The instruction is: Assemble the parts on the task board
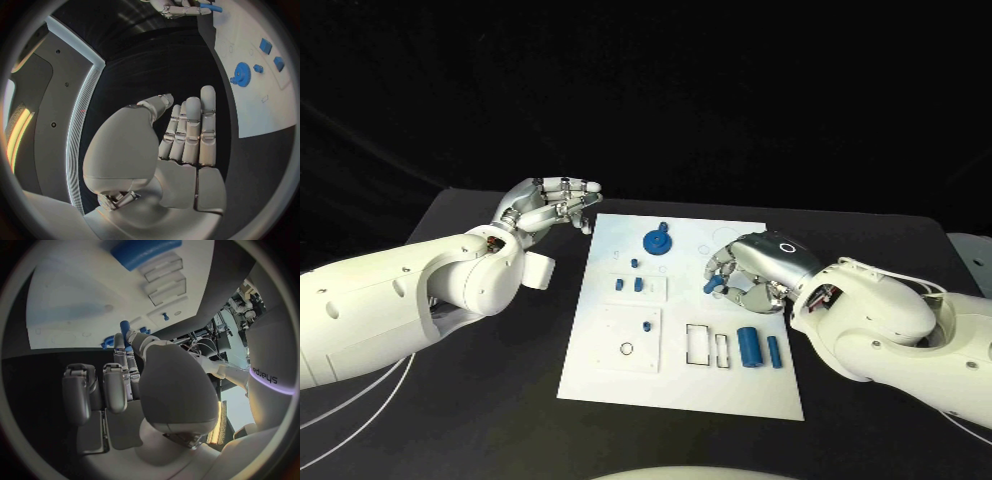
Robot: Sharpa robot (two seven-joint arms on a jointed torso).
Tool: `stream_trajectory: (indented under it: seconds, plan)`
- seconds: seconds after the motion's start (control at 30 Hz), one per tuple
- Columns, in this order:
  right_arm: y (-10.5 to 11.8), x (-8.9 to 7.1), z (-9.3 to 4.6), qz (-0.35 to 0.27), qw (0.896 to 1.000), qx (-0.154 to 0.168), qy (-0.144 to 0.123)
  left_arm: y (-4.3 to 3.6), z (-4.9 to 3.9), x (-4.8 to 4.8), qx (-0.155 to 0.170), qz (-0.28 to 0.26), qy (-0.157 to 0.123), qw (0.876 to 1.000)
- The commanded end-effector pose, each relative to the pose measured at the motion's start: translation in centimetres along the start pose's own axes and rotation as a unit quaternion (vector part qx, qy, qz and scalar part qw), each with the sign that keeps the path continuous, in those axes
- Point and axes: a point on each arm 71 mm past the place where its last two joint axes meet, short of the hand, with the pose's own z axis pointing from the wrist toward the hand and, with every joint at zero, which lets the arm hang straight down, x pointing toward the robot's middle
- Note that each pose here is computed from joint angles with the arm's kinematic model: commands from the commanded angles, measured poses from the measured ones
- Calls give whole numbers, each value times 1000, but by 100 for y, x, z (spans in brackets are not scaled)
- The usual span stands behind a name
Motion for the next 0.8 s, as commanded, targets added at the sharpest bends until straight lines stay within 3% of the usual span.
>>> stream_trajectory:
  seconds: [0.03, 0.17, 0.3, 0.5, 0.8]
  plan:
    - [123, -116, -28, 24, 999, -16, -29, -6, 10, 23, 3, -4, 5, 1000]
    - [313, -175, -19, 47, 997, -42, -41, -4, 15, 35, 4, -5, 7, 1000]
    - [529, -115, 35, 69, 994, -71, -40, -2, 21, 47, 4, -6, 8, 1000]
    - [812, 144, 127, 96, 989, -106, -22, 4, 39, 77, 4, -8, 12, 1000]
    - [1014, 528, 208, 113, 986, -124, 12, 5, 44, 98, 4, -9, 14, 1000]
